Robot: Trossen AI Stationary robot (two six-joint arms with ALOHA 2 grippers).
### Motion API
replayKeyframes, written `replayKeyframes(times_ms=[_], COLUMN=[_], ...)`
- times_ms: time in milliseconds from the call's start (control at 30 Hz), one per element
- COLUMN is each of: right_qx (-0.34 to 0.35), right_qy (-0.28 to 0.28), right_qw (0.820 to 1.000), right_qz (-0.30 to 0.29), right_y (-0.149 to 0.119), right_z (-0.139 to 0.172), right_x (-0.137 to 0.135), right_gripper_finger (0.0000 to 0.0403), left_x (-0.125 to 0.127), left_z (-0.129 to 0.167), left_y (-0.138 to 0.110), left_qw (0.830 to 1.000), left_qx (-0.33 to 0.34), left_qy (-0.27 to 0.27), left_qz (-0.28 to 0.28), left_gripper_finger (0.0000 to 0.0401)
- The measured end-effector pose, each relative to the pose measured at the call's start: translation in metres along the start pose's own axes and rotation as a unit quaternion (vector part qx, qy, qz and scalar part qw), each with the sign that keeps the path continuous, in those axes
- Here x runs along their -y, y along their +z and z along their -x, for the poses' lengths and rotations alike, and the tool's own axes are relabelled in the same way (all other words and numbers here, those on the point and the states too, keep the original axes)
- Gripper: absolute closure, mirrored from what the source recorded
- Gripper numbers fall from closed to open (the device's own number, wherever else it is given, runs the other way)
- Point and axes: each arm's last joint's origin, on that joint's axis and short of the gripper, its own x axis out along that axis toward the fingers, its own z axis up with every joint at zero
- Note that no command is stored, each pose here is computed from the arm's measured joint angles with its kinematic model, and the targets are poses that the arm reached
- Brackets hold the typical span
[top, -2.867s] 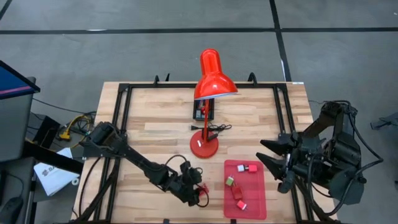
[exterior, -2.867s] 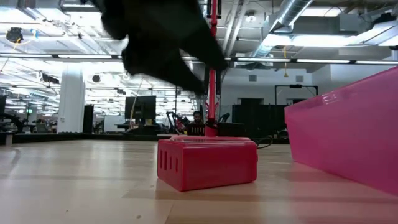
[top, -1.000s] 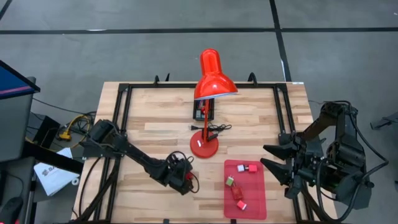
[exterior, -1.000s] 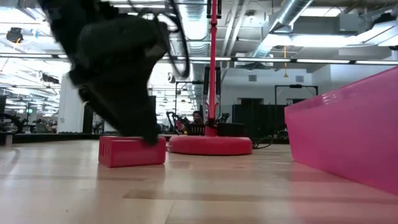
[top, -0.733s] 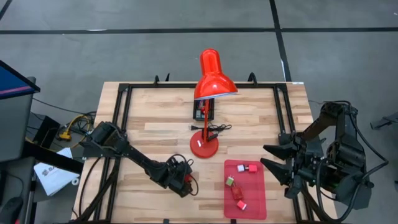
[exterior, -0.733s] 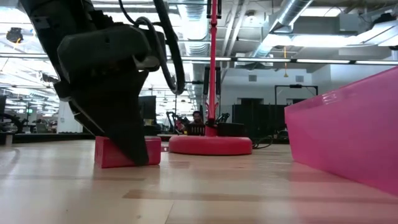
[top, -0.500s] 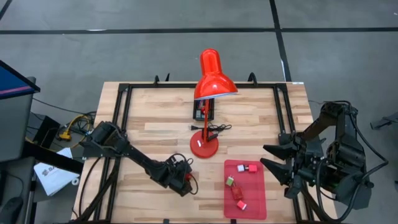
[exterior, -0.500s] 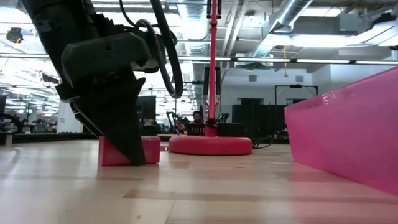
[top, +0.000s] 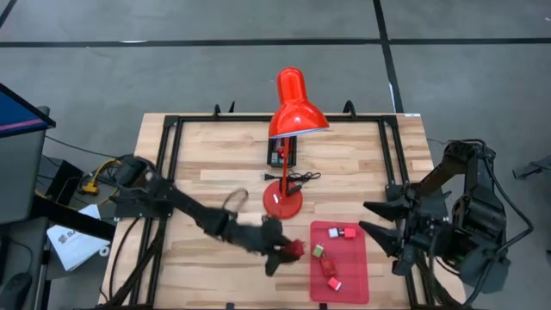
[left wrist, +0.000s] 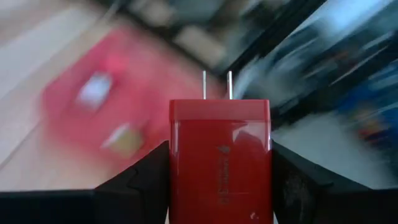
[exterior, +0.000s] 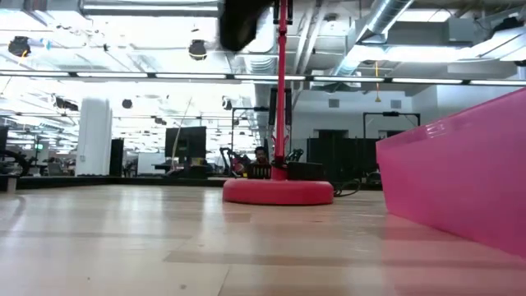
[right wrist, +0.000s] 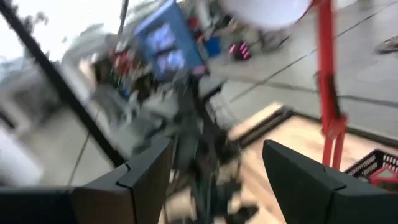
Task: Pick & Place Office items
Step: Put the red charger adapter into the red bin
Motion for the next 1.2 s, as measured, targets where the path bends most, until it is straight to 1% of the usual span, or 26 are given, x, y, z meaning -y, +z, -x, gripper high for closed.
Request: replayKeyframes(times_ms=[67,133,200,267,333,400,467,533,633,733,933,1000,1067,1200], right_qx=[-0.034,-0.082,-0.131,-0.167,-0.193,-0.21,-0.222,-0.219,-0.188,-0.167,-0.191,-0.2,-0.22,-0.25], right_qy=[0.017,0.037,0.059,0.08,0.102,0.119,0.133,0.148,0.171,0.195,0.215,0.226,0.241,0.256], right_qw=[0.999,0.995,0.986,0.973,0.958,0.945,0.935,0.93,0.925,0.915,0.908,0.904,0.893,0.877], right_qz=[0.026,0.052,0.089,0.14,0.187,0.219,0.242,0.257,0.282,0.313,0.306,0.302,0.311,0.319], right_y=[-0.005,-0.01,-0.016,-0.024,-0.028,-0.031,-0.032,-0.03,-0.023,-0.018,-0.014,-0.016,-0.024,-0.042], right_z=[0.0,-0.003,-0.01,-0.019,-0.028,-0.037,-0.043,-0.049,-0.058,-0.068,-0.09,-0.103,-0.114,-0.14], right_x=[0.004,0.007,0.006,0.003,0.001,0.0,0.0,-0.002,-0.006,-0.009,-0.001,0.0,0.0,-0.001], right_gripper_finger=[0.0158,0.0158,0.0158,0.0158,0.0158,0.0158,0.0158,0.0158,0.0158,0.0158,0.0158,0.0158,0.0158,0.0158], left_x=[0.003,0.0,-0.004,-0.006,-0.005,-0.004,-0.003,-0.001,0.002,0.001,0.001,0.001,0.001,0.0], left_z=[0.005,0.009,0.011,0.016,0.023,0.029,0.036,0.042,0.049,0.05,0.05,0.05,0.05,0.05], left_y=[0.026,0.044,0.056,0.063,0.073,0.081,0.088,0.093,0.099,0.102,0.101,0.101,0.101,0.102], left_qw=[0.997,0.989,0.978,0.967,0.957,0.948,0.943,0.939,0.933,0.925,0.923,0.923,0.923,0.921], left_qx=[0.027,0.005,-0.029,-0.059,-0.071,-0.08,-0.081,-0.079,-0.079,-0.096,-0.103,-0.103,-0.103,-0.108], left_qy=[-0.071,-0.139,-0.197,-0.234,-0.268,-0.294,-0.308,-0.32,-0.334,-0.344,-0.348,-0.348,-0.349,-0.352], left_qz=[0.025,0.046,0.066,0.081,0.091,0.094,0.099,0.103,0.112,0.127,0.129,0.129,0.129,0.127], left_gripper_finger=[0.0203,0.0203,0.0203,0.0203,0.0203,0.0203,0.0203,0.0203,0.0203,0.02,0.02,0.02,0.0199,0.0198])
